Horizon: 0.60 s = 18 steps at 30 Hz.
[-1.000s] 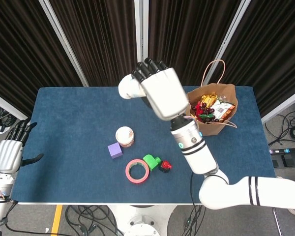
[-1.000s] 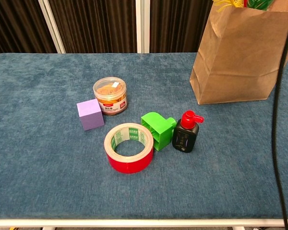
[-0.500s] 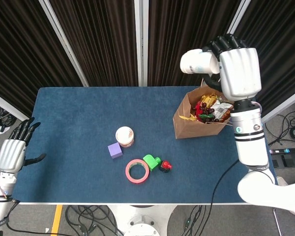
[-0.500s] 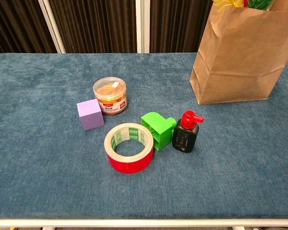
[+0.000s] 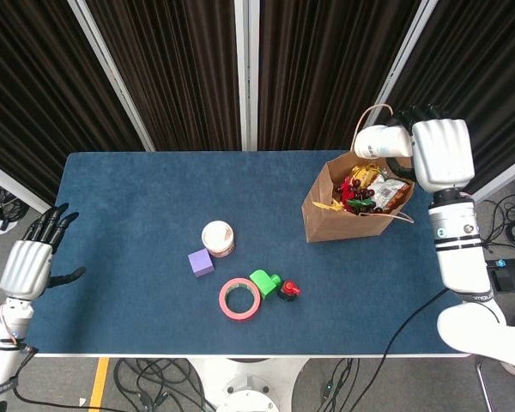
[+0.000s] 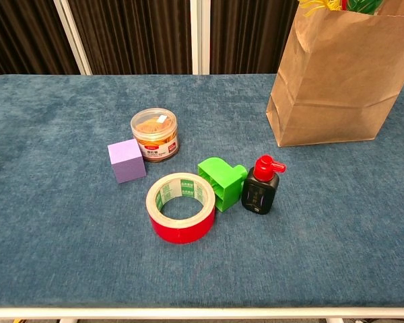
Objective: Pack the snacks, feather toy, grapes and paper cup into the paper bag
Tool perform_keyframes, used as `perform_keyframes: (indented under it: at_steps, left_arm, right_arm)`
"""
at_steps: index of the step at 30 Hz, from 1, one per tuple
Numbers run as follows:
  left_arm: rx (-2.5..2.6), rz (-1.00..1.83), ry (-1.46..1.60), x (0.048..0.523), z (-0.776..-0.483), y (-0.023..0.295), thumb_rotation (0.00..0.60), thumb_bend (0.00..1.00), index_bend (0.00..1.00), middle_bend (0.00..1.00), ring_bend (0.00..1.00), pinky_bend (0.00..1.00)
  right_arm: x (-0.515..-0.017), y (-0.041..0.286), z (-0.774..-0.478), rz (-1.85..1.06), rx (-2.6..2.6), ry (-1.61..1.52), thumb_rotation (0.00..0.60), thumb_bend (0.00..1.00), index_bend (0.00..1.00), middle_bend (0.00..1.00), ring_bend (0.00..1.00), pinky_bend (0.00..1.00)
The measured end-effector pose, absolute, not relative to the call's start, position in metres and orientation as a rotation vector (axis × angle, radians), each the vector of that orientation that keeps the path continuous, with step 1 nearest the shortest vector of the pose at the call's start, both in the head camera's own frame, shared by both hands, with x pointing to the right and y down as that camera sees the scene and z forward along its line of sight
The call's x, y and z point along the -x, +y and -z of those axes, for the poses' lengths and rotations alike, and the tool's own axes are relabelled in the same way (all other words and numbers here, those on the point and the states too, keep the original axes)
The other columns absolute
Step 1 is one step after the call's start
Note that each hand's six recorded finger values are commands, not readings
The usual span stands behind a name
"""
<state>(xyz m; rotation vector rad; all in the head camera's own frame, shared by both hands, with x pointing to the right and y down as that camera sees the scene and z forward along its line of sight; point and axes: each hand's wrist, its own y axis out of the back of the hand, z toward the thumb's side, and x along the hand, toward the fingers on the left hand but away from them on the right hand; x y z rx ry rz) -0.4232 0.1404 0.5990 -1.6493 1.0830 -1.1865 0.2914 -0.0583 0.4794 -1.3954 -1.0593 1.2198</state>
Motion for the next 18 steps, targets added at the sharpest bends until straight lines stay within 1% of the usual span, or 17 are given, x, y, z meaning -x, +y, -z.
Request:
perform_keyframes:
  at_steps: [3, 7, 10, 12, 15, 18]
  left_arm:
    - [1.653, 1.181, 1.079, 0.419, -0.599, 0.139, 0.600, 0.15, 0.16, 0.14, 0.05, 0.18]
    - [1.654, 1.183, 1.075, 0.418, -0.599, 0.138, 0.600, 0.15, 0.16, 0.14, 0.05, 0.18]
    - [1.652, 1.187, 1.079, 0.419, -0.598, 0.139, 0.600, 0.15, 0.16, 0.14, 0.05, 0.18]
    - [1.651, 1.189, 1.080, 0.420, -0.598, 0.139, 0.600, 0.15, 0.16, 0.14, 0.05, 0.18]
    - [1.650, 1.192, 1.080, 0.421, -0.598, 0.139, 0.600, 0.15, 0.16, 0.14, 0.05, 0.18]
    - [1.650, 1.192, 1.083, 0.421, -0.599, 0.139, 0.600, 0.15, 0.16, 0.14, 0.05, 0.18]
  right_arm:
    - [-0.295, -0.055, -0.489, -1.269, 1.403, -1.023, 0.600, 0.23, 0.56, 0.31, 0.25, 0.37]
    - [-0.297, -0.052, -0.500, -1.329, 1.421, -0.977, 0.600, 0.16, 0.46, 0.26, 0.17, 0.30]
    - [-0.298, -0.050, -0.507, -1.371, 1.437, -0.946, 0.600, 0.05, 0.35, 0.19, 0.08, 0.23]
    - [-0.298, -0.048, -0.512, -1.398, 1.455, -0.923, 0.600, 0.00, 0.26, 0.10, 0.01, 0.13]
    - [-0.297, -0.047, -0.516, -1.424, 1.477, -0.900, 0.600, 0.00, 0.17, 0.02, 0.00, 0.01]
    - [-0.295, -0.047, -0.515, -1.420, 1.481, -0.904, 0.600, 0.00, 0.14, 0.00, 0.00, 0.00]
